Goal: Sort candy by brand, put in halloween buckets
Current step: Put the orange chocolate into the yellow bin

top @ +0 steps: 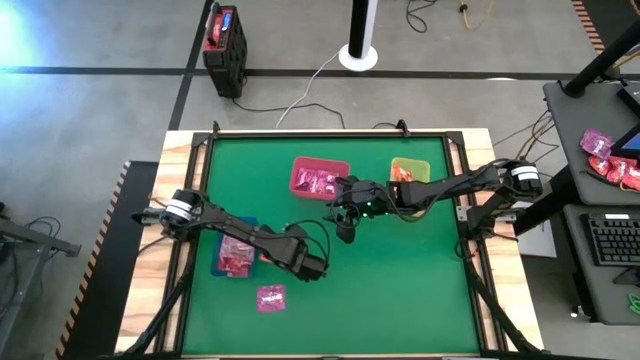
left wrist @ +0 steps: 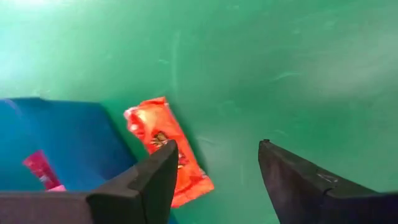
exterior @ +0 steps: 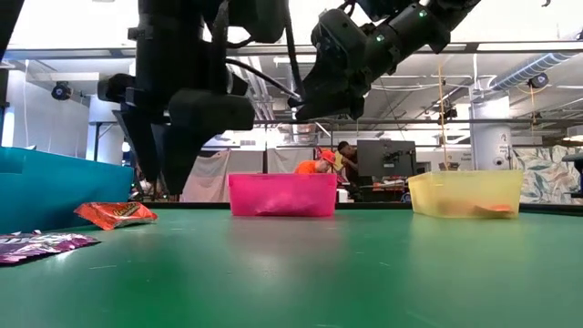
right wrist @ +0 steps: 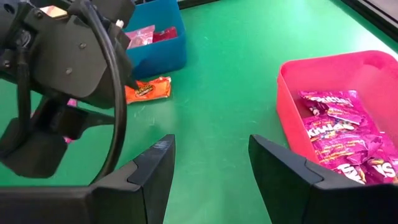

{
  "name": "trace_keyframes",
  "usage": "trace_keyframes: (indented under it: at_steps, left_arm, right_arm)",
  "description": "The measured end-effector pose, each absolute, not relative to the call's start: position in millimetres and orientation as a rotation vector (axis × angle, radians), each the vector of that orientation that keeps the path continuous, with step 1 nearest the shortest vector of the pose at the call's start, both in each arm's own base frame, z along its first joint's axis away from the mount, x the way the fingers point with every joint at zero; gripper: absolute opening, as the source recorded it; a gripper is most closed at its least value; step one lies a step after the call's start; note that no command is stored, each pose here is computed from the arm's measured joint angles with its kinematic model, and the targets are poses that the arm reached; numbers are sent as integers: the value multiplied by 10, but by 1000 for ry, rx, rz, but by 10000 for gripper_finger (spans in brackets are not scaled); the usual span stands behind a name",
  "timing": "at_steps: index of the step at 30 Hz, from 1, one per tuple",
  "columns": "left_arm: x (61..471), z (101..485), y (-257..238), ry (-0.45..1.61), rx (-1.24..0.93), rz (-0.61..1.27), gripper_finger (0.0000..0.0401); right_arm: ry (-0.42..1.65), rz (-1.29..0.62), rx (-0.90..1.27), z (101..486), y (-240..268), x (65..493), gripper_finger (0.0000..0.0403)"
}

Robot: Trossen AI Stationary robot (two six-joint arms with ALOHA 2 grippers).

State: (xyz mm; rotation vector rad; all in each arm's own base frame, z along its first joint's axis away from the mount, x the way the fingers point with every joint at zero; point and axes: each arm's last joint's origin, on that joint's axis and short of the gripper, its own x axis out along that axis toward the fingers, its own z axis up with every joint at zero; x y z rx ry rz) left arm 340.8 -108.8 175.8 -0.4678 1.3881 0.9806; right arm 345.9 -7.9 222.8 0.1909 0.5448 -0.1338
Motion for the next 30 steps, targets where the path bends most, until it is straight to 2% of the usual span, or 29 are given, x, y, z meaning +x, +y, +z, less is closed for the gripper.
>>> trace_keyframes:
  at_steps: [13, 22, 26, 30]
  left_arm:
    - [3393, 1720, -1002, 1351, -439, 1044, 215]
    - [3347, 1650, -972, 1413, -416, 1027, 214]
    - [3371, 1723, -1079, 1455, -290, 870, 214]
    - [3280, 2068, -1326, 1379, -48, 802, 214]
  right_arm:
    - [541, -142, 219, 2230, -79, 3460, 199]
    - [540, -144, 225, 2230, -79, 3460, 199]
    - [548, -135, 189, 2226, -79, 3458, 199]
    - [567, -107, 137, 2184, -18, 3439, 199]
